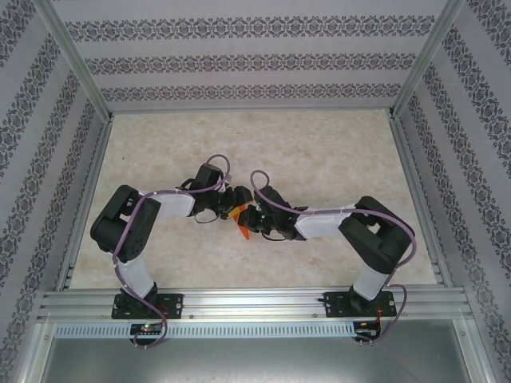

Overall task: Fold a paper plane with a square sheet of paper (pick it up from the middle)
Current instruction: Fold the wing for the fifth time at the center of the table.

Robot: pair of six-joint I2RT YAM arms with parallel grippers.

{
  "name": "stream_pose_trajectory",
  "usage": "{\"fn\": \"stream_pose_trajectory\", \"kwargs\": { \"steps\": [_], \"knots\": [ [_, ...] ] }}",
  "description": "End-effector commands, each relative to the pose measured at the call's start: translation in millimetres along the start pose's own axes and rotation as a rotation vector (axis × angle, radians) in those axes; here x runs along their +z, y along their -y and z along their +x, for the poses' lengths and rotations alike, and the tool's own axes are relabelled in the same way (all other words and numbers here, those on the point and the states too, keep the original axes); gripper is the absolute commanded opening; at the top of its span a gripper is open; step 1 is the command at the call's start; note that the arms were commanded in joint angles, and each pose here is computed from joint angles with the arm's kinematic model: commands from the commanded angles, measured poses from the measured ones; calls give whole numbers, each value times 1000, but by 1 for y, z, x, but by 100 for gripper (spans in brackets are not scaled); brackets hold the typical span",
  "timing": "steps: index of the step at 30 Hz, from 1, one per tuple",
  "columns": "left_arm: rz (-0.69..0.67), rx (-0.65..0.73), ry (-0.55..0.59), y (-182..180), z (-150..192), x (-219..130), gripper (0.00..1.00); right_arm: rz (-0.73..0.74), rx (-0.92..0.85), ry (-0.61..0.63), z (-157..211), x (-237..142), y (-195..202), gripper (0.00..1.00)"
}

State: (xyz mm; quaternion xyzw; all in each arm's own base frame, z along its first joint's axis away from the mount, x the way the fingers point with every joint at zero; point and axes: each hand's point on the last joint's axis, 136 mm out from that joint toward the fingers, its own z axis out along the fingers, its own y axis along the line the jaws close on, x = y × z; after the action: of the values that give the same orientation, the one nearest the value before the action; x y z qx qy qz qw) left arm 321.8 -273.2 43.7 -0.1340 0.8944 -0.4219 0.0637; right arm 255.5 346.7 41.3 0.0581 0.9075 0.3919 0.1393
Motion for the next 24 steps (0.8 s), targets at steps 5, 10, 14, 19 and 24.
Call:
{"fn": "stream_pose_trajectory", "kwargs": {
  "steps": [5,10,14,19,24],
  "knots": [
    [-114,-49,-30,-39,6,6,73,34,94,-9,7,17,34,5],
    [-80,-28,-18,-21,-1,0,73,121,94,-116,41,21,63,3],
    [-37,21,11,4,-14,-14,74,197,85,-149,55,15,84,1],
    [-23,59,47,18,-28,-27,75,215,67,-168,59,11,89,1],
    [34,59,28,21,-25,-20,75,219,47,-176,57,13,86,1]
  ]
}}
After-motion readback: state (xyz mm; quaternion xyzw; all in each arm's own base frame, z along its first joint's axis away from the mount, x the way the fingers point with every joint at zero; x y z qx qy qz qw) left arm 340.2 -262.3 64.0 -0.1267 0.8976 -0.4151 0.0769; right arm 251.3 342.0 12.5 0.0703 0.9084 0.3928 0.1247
